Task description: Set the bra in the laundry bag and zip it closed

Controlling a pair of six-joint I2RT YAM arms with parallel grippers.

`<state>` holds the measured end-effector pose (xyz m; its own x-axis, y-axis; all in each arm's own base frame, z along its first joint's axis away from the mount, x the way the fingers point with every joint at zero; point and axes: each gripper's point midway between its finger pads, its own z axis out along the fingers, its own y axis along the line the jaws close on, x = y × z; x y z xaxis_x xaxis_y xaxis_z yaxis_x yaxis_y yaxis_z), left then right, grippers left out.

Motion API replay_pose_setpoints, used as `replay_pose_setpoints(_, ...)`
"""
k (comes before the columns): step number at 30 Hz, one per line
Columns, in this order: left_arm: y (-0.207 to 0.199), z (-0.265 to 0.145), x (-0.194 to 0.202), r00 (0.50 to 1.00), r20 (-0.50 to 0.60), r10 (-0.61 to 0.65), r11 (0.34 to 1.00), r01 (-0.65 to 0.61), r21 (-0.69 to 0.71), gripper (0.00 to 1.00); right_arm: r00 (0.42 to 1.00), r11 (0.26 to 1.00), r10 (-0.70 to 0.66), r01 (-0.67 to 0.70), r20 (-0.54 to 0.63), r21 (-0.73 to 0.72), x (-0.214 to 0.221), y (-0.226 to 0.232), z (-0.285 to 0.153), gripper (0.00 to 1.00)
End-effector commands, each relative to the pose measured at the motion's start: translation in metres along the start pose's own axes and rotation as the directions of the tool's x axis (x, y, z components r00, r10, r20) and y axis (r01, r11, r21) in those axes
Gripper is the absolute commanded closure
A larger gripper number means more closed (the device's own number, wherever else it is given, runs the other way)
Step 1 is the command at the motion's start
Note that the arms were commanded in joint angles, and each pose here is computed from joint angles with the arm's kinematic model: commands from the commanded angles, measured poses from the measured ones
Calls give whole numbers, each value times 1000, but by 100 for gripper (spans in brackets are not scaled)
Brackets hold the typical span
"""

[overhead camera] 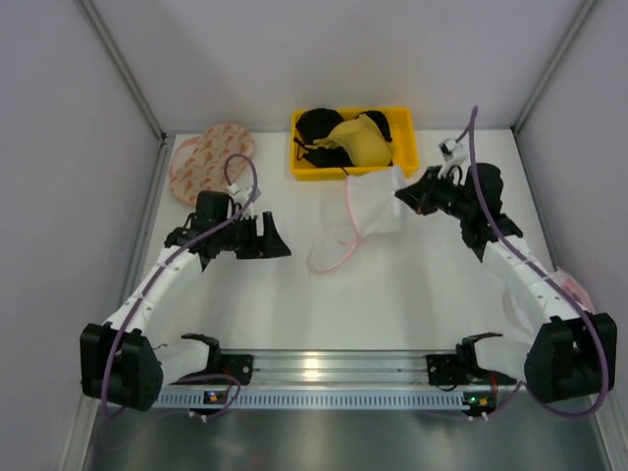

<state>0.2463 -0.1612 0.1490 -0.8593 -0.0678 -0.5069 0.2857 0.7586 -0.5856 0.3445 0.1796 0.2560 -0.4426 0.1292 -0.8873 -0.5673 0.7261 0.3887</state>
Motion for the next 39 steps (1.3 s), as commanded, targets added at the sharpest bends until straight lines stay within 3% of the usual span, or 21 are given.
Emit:
replay_pose_setpoints(1, 1, 11, -17, 997, 73, -22, 1000, 22, 0, 18, 946, 946, 324, -324, 21, -21, 52, -20, -10, 100)
replay_pose_setpoints(3, 6, 15, -13, 998, 55, -35, 999, 35, -12, 18, 915, 919, 394, -395, 87, -6, 67, -37, -21, 100)
replay_pose_setpoints(4, 8, 16, -11, 998, 50, -36, 999, 37, -17, 18, 888, 889, 455, -457, 76, 17, 102, -42, -31, 100)
replay_pose_setpoints(5, 11, 19, -6, 998, 35, -42, 999, 43, -26, 18, 847, 850, 520, -526, 111, 31, 110, -50, -39, 100)
replay_pose_setpoints(9, 14, 29, 3, 999, -3, -48, 998, 48, -46, 19, 800, 792, 566, -595, 202, 138, 146, -67, -64, 100)
replay_pose_setpoints(16, -5, 70, 8, 995, -93, -38, 999, 39, 1, 20, 843, 852, 509, -523, 172, 40, 128, -43, -66, 100)
replay_pose_setpoints(21, -35, 105, -30, 999, -50, -13, 995, 18, 93, 20, 877, 885, 466, -464, 117, -45, 123, -24, -68, 100)
replay_pose_setpoints(24, -54, 140, -39, 995, -89, 43, 992, -32, 124, 21, 896, 900, 435, -435, 85, -24, 127, -22, -71, 100)
replay_pose_setpoints(25, -67, 145, -61, 996, -42, 80, 988, -74, 134, 22, 906, 909, 415, -416, 79, -7, 129, -24, -72, 100)
replay_pose_setpoints(29, -85, 186, -79, 988, -13, 155, 983, -153, 99, 25, 916, 916, 399, -400, 52, 26, 133, -25, -75, 100)
replay_pose_setpoints(33, -70, 230, -82, 990, -20, 140, 990, -140, 2, 26, 928, 928, 373, -373, 13, 15, 135, -20, -76, 100)
replay_pose_setpoints(39, -51, 261, -84, 990, -29, 139, 989, -141, -50, 26, 943, 943, 333, -333, -1, 20, 134, -17, -80, 100)
